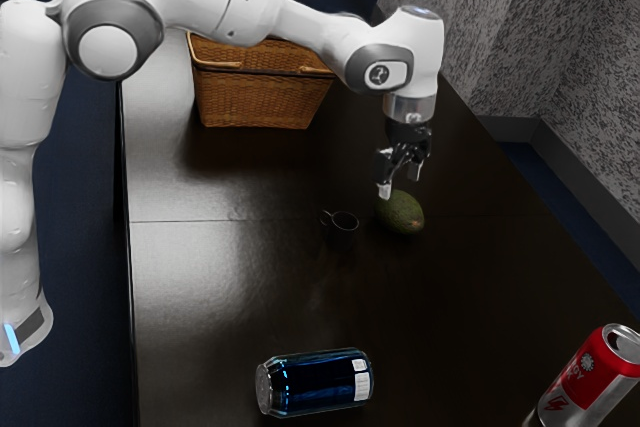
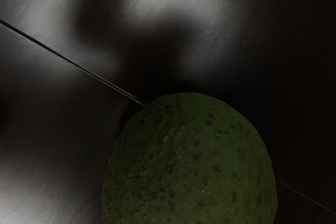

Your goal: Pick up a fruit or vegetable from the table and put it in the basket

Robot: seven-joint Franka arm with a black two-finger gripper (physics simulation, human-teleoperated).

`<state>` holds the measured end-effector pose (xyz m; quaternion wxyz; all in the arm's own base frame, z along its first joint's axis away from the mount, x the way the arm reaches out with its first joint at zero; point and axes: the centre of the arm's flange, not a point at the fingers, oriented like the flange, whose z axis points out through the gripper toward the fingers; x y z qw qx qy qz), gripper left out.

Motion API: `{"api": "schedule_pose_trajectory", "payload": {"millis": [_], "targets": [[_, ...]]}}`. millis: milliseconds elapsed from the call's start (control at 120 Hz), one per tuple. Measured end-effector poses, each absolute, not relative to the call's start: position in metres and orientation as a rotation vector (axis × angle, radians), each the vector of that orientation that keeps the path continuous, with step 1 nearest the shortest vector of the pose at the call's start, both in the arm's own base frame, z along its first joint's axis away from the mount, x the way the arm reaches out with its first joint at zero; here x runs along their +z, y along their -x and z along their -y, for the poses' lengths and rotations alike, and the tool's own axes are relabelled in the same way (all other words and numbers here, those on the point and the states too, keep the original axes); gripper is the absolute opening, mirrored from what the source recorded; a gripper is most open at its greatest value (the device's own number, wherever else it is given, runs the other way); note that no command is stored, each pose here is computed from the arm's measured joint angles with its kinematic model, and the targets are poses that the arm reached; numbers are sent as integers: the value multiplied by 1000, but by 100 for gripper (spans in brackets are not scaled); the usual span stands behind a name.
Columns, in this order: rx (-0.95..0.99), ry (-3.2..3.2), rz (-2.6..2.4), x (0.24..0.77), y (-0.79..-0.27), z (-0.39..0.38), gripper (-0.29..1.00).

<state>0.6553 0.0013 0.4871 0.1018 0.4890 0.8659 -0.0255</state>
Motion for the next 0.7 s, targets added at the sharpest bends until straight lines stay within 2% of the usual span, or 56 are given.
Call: {"api": "schedule_pose_trajectory", "payload": {"millis": [700], "targets": [[-197,-1467,-2532,430,-662,2,70]]}}
